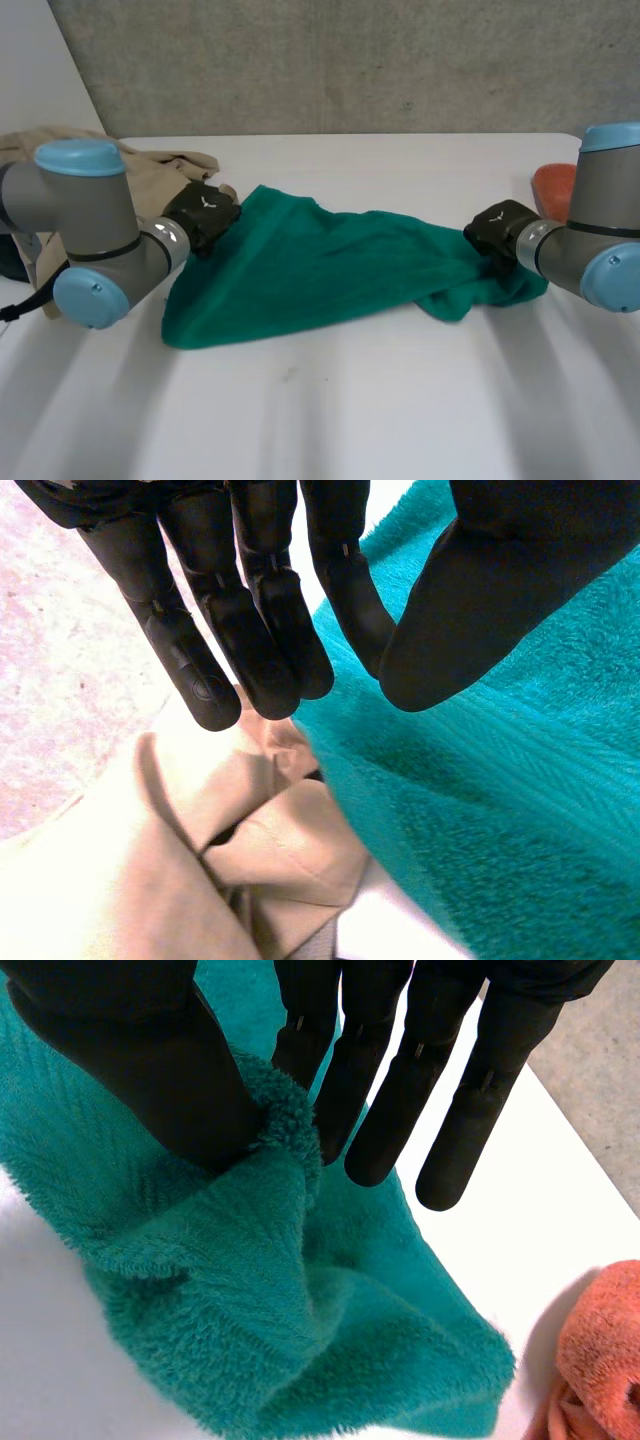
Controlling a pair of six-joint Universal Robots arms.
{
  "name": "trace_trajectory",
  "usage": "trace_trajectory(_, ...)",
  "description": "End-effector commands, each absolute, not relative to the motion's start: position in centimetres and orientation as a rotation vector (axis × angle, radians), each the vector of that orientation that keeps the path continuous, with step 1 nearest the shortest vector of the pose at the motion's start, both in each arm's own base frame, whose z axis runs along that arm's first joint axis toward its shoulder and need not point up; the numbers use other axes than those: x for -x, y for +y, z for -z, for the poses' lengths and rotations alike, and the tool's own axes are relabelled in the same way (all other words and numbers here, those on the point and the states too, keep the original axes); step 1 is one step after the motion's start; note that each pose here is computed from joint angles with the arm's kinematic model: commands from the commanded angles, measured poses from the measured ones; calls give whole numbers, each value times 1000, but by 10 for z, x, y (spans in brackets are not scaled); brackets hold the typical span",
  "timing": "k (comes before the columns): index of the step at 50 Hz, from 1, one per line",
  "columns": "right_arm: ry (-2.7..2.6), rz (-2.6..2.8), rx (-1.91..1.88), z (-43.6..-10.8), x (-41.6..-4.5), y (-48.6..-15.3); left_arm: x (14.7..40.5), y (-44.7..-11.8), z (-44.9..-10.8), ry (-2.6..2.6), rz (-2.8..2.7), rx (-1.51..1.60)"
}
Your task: Fold the laundry.
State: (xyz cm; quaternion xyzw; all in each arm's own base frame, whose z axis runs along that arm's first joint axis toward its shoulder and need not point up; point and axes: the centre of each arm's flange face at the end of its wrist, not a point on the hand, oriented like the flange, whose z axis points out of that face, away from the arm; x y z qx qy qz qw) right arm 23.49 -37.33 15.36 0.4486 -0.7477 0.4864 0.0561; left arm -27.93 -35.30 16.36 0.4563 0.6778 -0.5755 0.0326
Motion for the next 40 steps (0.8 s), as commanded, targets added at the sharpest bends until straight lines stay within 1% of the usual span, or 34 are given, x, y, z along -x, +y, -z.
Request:
trace_trajectory(1, -2205, -1541, -1347, -162, -239, -380, 274, -349, -166, 2113, 1746, -1398)
trace_trajectory(3, -2159, -1601, -1333, -165, -244, -386, 273, -346, -165, 2123, 1737, -1402)
trace_trajectory(8, -1911, -1846, -1218, -170, -259, -420, 272, -337, -167, 2156, 1733, -1392)
trace_trajectory(12, -1786, -1917, -1180, -158, -266, -436, 271, -329, -172, 2193, 1751, -1365)
trace_trajectory(15, -1773, -1857, -1200, -150, -266, -436, 270, -323, -176, 2231, 1765, -1334)
trace_trajectory(19, -1760, -1807, -1222, -157, -262, -432, 265, -314, -186, 2293, 1795, -1265)
trace_trajectory(23, -1870, -1819, -1205, -178, -255, -417, 259, -303, -195, 2354, 1812, -1187)
trace_trajectory(24, -1933, -1840, -1178, -194, -250, -407, 256, -299, -197, 2374, 1809, -1157)
trace_trajectory(27, -2038, -1860, -1141, -214, -241, -391, 250, -292, -197, 2407, 1789, -1118)
trace_trajectory(28, -2113, -1855, -1134, -224, -236, -379, 247, -287, -196, 2427, 1769, -1100)
trace_trajectory(31, -2257, -1805, -1132, -226, -230, -360, 242, -272, -188, 2468, 1707, -1094)
trace_trajectory(33, -2392, -1731, -1141, -223, -228, -341, 240, -266, -181, 2485, 1674, -1100)
trace_trajectory(36, -2547, -1586, -1172, -208, -225, -319, 238, -254, -167, 2518, 1604, -1122)
trace_trajectory(40, -2636, -1451, -1231, -187, -226, -301, 241, -250, -154, 2505, 1591, -1159)
